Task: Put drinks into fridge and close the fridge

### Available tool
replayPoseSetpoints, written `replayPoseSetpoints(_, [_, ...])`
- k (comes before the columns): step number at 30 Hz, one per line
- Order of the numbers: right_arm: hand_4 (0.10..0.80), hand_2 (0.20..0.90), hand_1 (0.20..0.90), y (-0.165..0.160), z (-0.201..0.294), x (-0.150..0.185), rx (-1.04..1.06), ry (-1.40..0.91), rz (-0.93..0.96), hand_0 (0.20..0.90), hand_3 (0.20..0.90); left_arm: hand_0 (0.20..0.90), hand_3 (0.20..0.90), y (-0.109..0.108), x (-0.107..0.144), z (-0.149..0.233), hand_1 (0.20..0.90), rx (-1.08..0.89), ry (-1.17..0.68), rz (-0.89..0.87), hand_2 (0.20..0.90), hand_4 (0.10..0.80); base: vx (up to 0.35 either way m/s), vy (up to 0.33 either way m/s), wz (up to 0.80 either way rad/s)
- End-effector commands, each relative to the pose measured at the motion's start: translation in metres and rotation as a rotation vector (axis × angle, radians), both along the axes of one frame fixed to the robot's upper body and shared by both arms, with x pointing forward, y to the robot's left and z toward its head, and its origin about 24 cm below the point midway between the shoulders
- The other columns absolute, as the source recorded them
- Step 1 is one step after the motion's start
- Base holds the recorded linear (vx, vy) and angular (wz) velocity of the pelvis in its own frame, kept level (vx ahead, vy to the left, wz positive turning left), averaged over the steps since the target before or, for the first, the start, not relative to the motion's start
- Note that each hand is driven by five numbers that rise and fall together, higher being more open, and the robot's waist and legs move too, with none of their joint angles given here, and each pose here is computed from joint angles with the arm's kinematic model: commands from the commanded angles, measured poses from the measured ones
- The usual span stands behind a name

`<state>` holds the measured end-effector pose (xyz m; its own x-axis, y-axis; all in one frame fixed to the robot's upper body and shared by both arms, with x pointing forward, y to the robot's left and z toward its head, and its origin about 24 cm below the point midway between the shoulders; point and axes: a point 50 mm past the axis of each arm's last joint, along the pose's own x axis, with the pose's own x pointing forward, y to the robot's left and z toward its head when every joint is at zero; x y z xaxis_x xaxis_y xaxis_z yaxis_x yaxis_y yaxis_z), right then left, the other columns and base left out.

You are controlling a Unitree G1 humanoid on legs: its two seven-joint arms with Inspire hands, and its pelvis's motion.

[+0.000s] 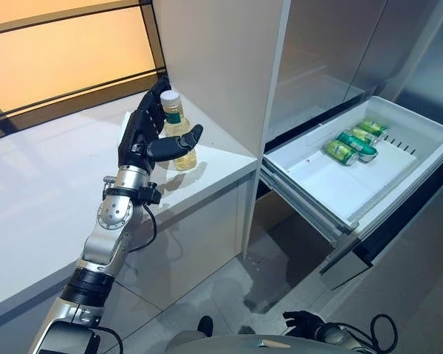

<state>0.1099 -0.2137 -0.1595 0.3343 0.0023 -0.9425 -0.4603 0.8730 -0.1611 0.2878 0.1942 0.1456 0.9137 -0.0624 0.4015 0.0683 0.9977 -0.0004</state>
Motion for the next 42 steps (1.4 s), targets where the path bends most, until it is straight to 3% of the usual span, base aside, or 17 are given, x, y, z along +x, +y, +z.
replayPoseSetpoints(1, [0.800, 0.900, 0.900, -0.001, 0.003, 0.006, -0.013, -0.018, 0.082, 0.900, 0.900, 0.900, 0.900, 0.007, 0.011, 0.036, 0.900, 0.021, -0.150, 0.076, 0.900, 0.800, 0.034, 0.004, -0.08])
replayPoseSetpoints(23, [0.800, 0.900, 0.900, 0.000, 0.001, 0.001, -0.012, -0.007, 0.073, 0.900, 0.900, 0.900, 0.900, 0.027, 0.034, 0.042, 0.900, 0.020, -0.083, 0.222, 0.900, 0.800, 0.021, 0.004, -0.07])
replayPoseSetpoints(24, [0.800, 0.900, 0.900, 0.000, 0.001, 0.001, -0.012, -0.007, 0.074, 0.900, 0.900, 0.855, 0.848, 0.026, 0.034, 0.042, 0.855, 0.018, -0.083, 0.221, 0.855, 0.748, 0.000, 0.000, 0.00])
replayPoseSetpoints(25, [0.800, 0.900, 0.900, 0.000, 0.001, 0.001, -0.011, -0.006, 0.074, 0.900, 0.900, 0.502, 0.436, 0.026, 0.033, 0.044, 0.502, -0.031, -0.103, 0.200, 0.502, 0.336, 0.000, 0.000, 0.00])
replayPoseSetpoints(26, [0.800, 0.900, 0.900, 0.000, 0.001, 0.001, -0.011, -0.006, 0.076, 0.900, 0.900, 0.429, 0.351, 0.026, 0.033, 0.046, 0.429, -0.050, -0.114, 0.189, 0.429, 0.251, 0.000, 0.000, 0.00])
replayPoseSetpoints(27, [0.800, 0.900, 0.900, 0.001, 0.001, 0.000, -0.009, -0.005, 0.078, 0.900, 0.900, 0.408, 0.326, 0.024, 0.032, 0.048, 0.408, -0.095, -0.137, 0.169, 0.408, 0.226, 0.000, 0.000, 0.00])
replayPoseSetpoints(28, [0.800, 0.900, 0.900, 0.001, 0.001, 0.001, -0.008, -0.005, 0.077, 0.900, 0.900, 0.491, 0.422, 0.023, 0.030, 0.049, 0.491, -0.122, -0.152, 0.152, 0.491, 0.322, 0.016, -0.003, -0.03])
replayPoseSetpoints(29, [0.800, 0.900, 0.900, 0.001, 0.001, 0.001, -0.007, -0.005, 0.078, 0.900, 0.900, 0.900, 0.900, 0.021, 0.029, 0.049, 0.900, -0.136, -0.166, 0.150, 0.900, 0.800, 0.010, -0.001, -0.03])
replayPoseSetpoints(42, [0.800, 0.900, 0.900, 0.001, 0.001, -0.001, -0.009, -0.002, 0.082, 0.900, 0.900, 0.900, 0.900, 0.019, 0.029, 0.046, 0.900, -0.102, -0.162, 0.167, 0.900, 0.800, 0.009, -0.001, -0.04])
